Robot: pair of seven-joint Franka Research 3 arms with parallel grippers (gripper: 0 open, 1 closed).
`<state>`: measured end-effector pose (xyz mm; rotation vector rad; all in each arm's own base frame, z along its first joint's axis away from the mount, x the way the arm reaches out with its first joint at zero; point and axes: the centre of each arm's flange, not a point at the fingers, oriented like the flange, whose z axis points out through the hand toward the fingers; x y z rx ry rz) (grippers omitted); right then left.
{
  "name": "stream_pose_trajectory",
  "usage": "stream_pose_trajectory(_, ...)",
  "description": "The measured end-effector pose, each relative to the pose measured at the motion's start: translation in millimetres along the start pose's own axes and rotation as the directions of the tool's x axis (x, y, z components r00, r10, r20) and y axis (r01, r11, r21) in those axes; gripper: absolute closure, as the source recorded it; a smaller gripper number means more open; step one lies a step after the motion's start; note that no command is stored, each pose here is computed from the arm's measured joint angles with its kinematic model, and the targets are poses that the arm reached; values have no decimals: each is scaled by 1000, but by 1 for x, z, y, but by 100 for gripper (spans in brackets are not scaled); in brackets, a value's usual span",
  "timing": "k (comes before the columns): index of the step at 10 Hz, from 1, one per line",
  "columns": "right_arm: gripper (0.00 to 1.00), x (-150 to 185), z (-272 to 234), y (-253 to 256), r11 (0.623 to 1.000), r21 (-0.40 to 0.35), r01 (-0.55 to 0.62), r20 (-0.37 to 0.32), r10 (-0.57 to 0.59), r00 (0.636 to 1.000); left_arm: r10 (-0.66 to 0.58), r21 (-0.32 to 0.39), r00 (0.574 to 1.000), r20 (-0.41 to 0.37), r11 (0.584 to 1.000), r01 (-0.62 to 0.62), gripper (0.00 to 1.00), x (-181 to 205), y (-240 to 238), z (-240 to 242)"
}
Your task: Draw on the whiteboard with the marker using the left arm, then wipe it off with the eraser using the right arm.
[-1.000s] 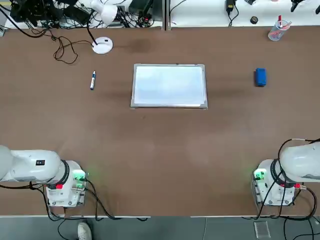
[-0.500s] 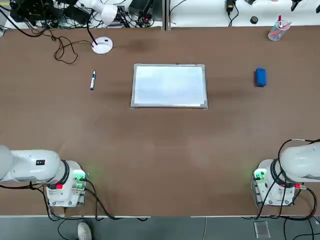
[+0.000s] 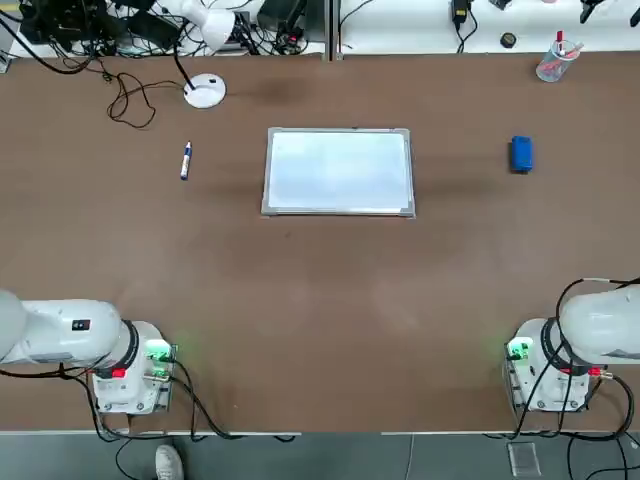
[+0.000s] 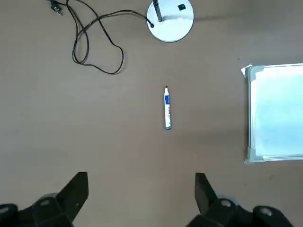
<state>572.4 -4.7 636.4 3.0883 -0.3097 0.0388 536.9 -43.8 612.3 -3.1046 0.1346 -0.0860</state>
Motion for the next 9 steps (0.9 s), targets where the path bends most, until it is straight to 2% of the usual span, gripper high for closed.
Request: stream_pose_trajectory(9,0,1,9,-3,1000,-1,6,6,-6,1000,0,0,1000,-9,1000,0,0,1,0,-4)
